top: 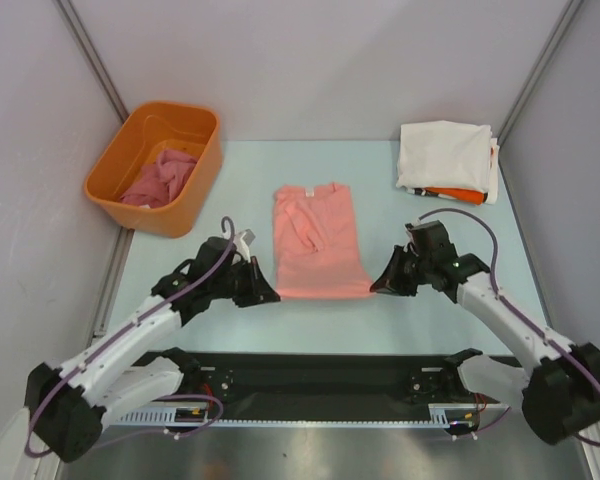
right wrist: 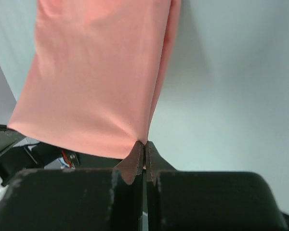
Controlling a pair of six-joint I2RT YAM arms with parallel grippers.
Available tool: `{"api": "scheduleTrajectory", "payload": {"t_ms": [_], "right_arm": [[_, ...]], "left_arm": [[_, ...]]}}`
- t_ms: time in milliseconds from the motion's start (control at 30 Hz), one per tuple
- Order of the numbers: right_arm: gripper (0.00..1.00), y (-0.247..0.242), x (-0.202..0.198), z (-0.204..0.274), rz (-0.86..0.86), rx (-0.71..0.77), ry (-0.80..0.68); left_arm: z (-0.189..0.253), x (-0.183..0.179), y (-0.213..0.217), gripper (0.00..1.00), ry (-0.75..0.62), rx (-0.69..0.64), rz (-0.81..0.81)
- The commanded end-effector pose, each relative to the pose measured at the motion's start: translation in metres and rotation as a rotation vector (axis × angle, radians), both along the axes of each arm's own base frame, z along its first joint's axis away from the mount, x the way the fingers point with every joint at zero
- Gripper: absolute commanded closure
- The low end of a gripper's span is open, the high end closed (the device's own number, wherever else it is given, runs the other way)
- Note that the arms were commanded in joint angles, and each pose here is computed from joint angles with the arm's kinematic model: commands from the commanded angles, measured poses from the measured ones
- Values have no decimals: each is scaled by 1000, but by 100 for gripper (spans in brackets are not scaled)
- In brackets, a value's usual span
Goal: Fold and stack the t-shirts
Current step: Fold the tshirt
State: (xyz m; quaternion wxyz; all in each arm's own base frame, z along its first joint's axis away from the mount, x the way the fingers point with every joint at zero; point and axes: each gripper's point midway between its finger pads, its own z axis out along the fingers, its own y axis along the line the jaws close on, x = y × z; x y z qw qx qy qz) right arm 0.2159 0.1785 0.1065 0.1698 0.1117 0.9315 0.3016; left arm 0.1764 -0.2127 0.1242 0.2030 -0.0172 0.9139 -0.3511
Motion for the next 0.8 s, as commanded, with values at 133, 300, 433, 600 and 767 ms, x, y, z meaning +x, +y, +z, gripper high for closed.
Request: {"api": "scheduleTrajectory", "payload": {"t_ms": [133, 300, 433, 600, 767], "right_arm": [[100, -19, -13, 53, -51, -69, -55], [100, -18, 22, 70, -48, -110, -94], [100, -11, 64, 78, -33, -139, -111], [100, -11, 115, 82, -34, -154, -125], [100, -7, 167, 81, -30, -151, -130]], "left_arm": [[34, -13, 23, 94, -6, 67, 68], [53, 17, 19, 95, -31, 107, 80], [61, 52, 18, 96, -44, 128, 98], [64, 108, 19, 98, -21, 141, 127], [57, 156, 26, 99, -7, 174, 139]]}}
